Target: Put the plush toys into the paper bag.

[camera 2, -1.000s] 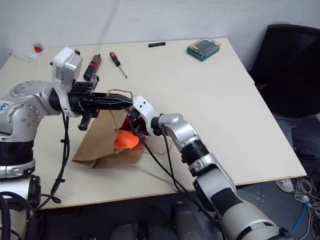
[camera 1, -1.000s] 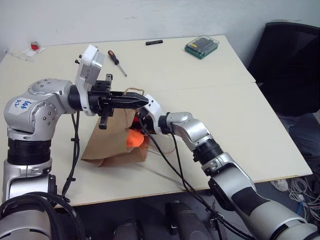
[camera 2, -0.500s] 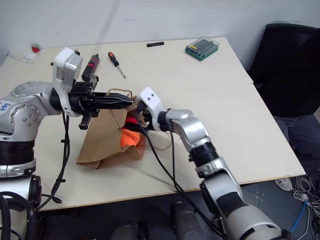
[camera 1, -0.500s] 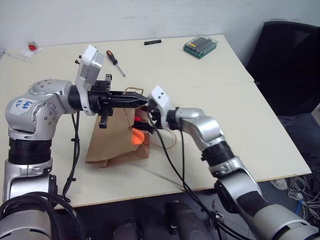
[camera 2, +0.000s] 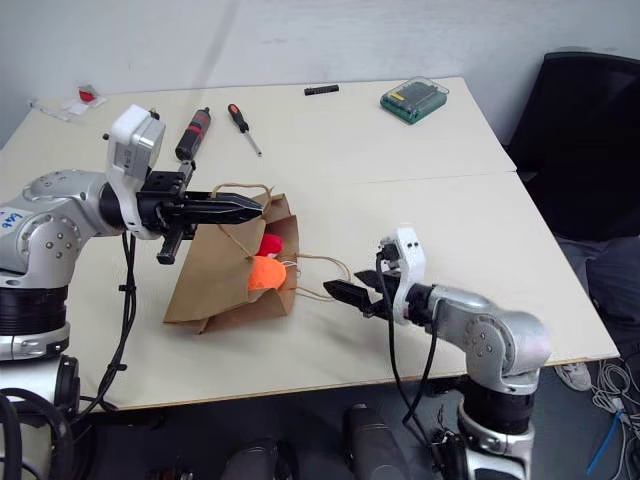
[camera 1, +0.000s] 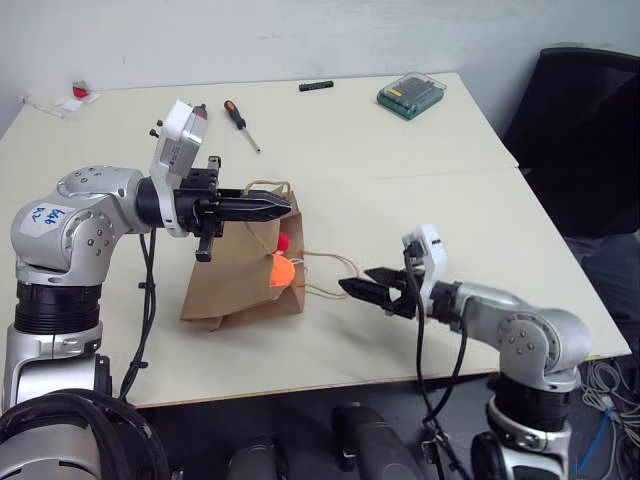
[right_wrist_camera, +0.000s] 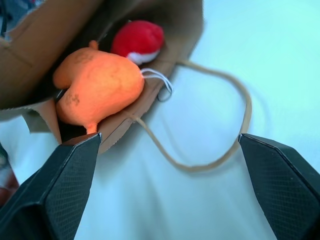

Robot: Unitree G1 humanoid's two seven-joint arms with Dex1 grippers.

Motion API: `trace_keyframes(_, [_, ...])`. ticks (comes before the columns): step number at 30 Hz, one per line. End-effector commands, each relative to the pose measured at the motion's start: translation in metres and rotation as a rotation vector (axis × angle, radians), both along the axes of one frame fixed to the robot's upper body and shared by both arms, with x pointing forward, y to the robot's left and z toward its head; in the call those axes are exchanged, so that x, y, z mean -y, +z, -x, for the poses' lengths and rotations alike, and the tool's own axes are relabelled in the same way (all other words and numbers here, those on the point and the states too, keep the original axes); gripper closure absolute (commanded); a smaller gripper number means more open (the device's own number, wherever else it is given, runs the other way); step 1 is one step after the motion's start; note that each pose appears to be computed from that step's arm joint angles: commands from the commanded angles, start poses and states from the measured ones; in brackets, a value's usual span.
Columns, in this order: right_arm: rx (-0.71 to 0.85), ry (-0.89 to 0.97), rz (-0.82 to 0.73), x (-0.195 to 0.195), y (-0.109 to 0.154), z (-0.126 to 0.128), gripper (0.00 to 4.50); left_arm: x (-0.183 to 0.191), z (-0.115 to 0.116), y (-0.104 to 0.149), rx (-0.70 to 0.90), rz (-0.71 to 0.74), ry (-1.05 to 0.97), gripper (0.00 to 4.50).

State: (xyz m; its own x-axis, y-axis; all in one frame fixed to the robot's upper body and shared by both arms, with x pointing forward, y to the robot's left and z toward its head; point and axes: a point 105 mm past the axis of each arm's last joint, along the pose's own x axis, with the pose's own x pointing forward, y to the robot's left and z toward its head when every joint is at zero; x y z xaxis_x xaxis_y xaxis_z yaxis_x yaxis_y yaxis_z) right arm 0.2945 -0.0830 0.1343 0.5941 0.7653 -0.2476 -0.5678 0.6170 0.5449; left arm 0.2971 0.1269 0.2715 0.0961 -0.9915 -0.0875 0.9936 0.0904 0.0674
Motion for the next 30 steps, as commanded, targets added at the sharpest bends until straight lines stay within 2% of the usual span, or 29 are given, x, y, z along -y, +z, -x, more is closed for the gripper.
trace_keyframes(1, [-0.053,-0.056,-0.050,-0.001,-0.005,-0.007,0.04,0.000,0.003,0.011,0.051,0.009,-0.012,4.50])
trace_keyframes(7, [-0.123,-0.059,-0.126,-0.019,-0.012,-0.013,0.04,0.000,0.005,0.012,0.057,0.006,-0.013,4.50])
trace_keyframes(10, [-0.130,-0.061,-0.127,-0.024,-0.015,-0.016,0.63,0.000,0.005,0.013,0.059,0.004,-0.011,4.50])
trace_keyframes(12, [-0.130,-0.066,-0.121,-0.022,-0.017,-0.015,1.18,0.000,0.006,0.013,0.059,0.004,-0.010,4.50])
trace_keyframes(23, [-0.123,-0.140,-0.120,0.024,-0.009,-0.005,1.18,-0.002,0.004,0.013,0.060,0.002,0.002,4.50])
trace_keyframes(27, [-0.145,-0.145,-0.154,0.023,-0.008,-0.005,1.18,-0.001,0.003,0.013,0.061,0.002,0.000,4.50])
trace_keyframes(30, [-0.166,-0.113,-0.167,0.003,-0.015,-0.010,1.18,-0.001,0.002,0.014,0.065,0.002,-0.001,4.50])
